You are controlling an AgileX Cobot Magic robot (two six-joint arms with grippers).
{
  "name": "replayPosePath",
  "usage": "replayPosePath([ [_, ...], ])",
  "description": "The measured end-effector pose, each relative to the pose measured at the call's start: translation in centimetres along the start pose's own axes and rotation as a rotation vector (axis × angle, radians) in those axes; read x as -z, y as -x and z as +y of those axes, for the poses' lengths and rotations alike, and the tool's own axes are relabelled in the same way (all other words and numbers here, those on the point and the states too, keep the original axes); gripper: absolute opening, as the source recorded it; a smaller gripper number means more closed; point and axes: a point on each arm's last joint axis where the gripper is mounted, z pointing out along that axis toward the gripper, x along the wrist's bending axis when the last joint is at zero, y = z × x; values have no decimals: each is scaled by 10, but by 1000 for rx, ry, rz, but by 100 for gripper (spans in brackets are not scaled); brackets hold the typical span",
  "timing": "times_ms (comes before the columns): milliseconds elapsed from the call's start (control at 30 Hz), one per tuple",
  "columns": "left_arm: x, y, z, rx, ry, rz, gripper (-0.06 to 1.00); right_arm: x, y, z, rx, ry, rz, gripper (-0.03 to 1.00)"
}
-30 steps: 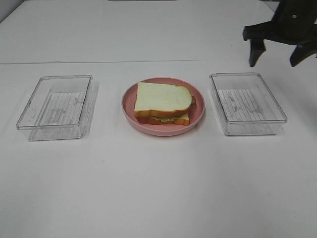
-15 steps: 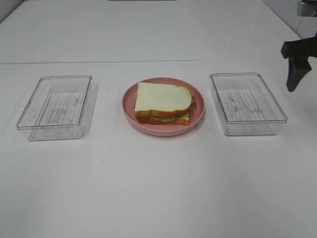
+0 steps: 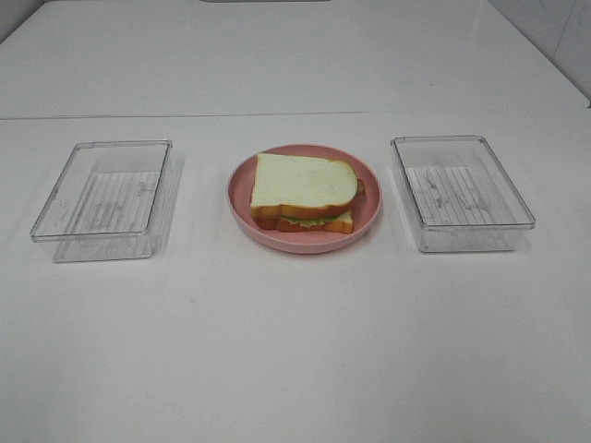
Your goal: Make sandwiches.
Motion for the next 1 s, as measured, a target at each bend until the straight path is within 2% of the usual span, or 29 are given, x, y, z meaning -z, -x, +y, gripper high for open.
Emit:
replayPosePath([
  [67,0,0,0,0,0,0,89,22,2,-26,-5,106,17,80],
  [100,0,0,0,0,0,0,89,22,2,-26,-5,106,17,80],
  [133,0,0,0,0,0,0,89,33,4,-44,-8,179,25,80],
  [200,0,0,0,0,0,0,89,37,5,-51,-8,207,28,80],
  [233,0,0,0,0,0,0,89,44,6,-68,-5,277,35,80],
  [267,0,0,0,0,0,0,89,44,6,-68,-5,277,35,80],
  [300,0,0,0,0,0,0,89,48,8,-84,4,343,34,80],
  [367,0,0,0,0,0,0,89,49,9,-90,5,367,36,80],
  [400,0,0,0,0,0,0,89,50,11,-103,10,422,34,80],
  [467,0,0,0,0,0,0,89,50,12,-108,10,442,32,80],
  [533,0,0,0,0,0,0,89,46,15,-125,13,507,19,80],
  [667,0,0,0,0,0,0,89,37,18,-140,16,552,6,80],
  [1000,0,0,0,0,0,0,89,24,18,-140,19,542,0,80],
])
